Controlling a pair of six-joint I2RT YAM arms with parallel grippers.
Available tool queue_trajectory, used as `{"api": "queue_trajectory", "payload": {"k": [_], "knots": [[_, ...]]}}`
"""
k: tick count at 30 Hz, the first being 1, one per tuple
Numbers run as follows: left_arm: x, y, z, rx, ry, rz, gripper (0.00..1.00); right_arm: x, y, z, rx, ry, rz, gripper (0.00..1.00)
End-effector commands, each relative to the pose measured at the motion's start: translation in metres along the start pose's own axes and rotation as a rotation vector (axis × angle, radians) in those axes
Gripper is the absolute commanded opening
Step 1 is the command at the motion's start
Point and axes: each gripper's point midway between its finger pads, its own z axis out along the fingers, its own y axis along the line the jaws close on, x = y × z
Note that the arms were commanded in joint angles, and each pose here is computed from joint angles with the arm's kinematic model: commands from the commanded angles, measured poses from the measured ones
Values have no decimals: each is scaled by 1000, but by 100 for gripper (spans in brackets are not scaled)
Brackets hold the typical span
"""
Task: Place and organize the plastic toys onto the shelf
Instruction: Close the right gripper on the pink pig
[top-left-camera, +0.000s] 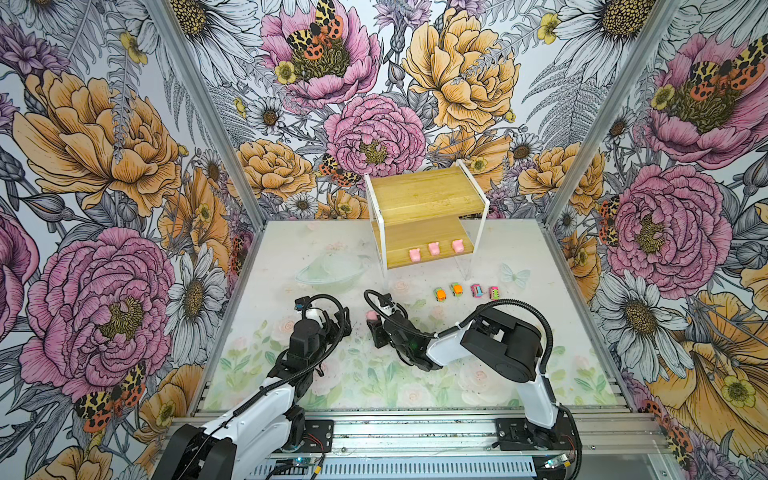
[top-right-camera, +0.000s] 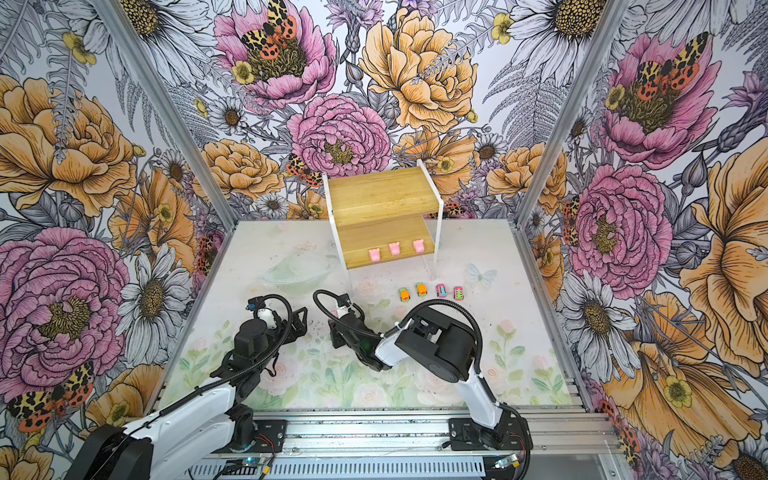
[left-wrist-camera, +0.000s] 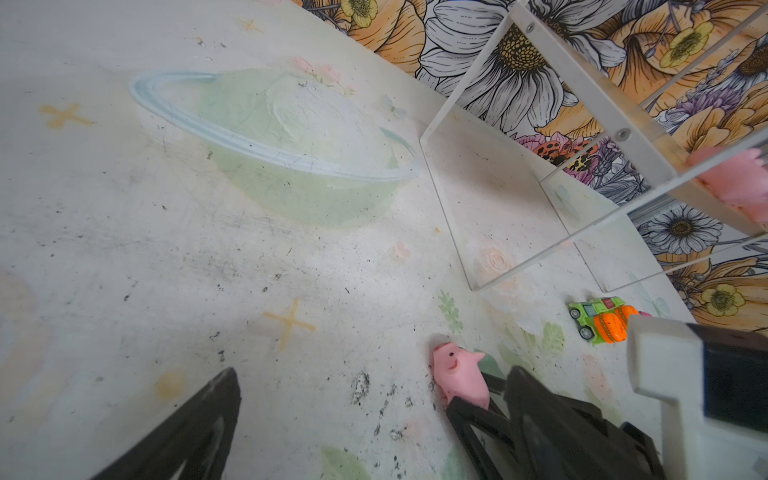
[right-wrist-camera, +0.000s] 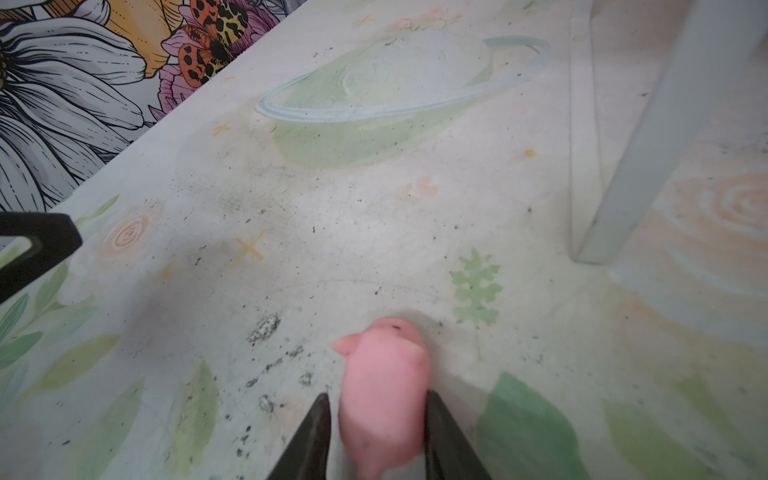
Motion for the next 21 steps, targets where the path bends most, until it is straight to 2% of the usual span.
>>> {"api": "queue_trajectory", "payload": {"k": [1, 13, 21], "knots": [[3, 2, -1, 5, 1, -14, 99, 5, -2, 5, -11, 2, 13, 35], [4, 3, 0, 1, 4, -11, 99, 9, -5, 4, 1, 15, 10, 23], [4, 3, 1, -2, 6, -7, 99, 1, -5, -3, -2, -6, 1, 21]]}}
